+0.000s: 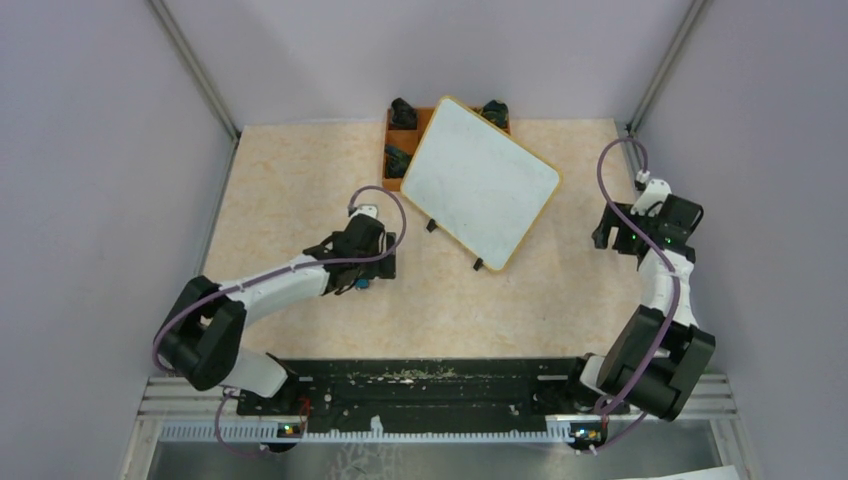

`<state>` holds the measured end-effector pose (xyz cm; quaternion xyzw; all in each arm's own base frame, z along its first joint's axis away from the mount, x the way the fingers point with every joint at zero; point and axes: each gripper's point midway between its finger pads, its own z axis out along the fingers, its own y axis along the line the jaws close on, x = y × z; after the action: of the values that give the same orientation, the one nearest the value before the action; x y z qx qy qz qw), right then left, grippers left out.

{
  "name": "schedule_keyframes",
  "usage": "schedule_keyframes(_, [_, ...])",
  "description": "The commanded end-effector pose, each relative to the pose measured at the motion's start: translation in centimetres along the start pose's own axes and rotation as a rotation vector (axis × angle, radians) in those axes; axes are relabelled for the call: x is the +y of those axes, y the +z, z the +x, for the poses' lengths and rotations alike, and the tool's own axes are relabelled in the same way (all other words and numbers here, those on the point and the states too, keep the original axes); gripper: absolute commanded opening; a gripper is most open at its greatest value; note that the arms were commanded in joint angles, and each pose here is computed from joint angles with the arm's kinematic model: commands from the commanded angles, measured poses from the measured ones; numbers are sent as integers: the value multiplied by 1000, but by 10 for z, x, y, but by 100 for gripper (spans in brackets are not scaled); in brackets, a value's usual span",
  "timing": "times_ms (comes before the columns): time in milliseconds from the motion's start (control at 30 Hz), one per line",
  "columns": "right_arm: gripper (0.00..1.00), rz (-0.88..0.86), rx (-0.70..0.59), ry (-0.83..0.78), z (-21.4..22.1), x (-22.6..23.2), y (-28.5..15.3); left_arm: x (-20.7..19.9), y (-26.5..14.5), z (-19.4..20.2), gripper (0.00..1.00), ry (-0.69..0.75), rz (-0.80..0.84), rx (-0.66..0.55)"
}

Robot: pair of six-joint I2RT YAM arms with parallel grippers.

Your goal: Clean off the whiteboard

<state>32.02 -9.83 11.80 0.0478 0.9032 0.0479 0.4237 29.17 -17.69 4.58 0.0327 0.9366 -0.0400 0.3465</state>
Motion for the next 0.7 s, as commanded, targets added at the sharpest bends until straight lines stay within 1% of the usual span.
schedule_keyframes(0, [80, -26, -84, -23, -20, 4, 2, -8, -16, -29, 100, -46, 53, -129])
schedule_keyframes(133, [80, -23, -96, -27, -20, 4, 1, -6, -24, -36, 100, -60, 62, -169])
schedule_keyframes(667, [80, -22, -122, -30, -12, 5, 5, -1, -37, -48, 100, -84, 61, -237])
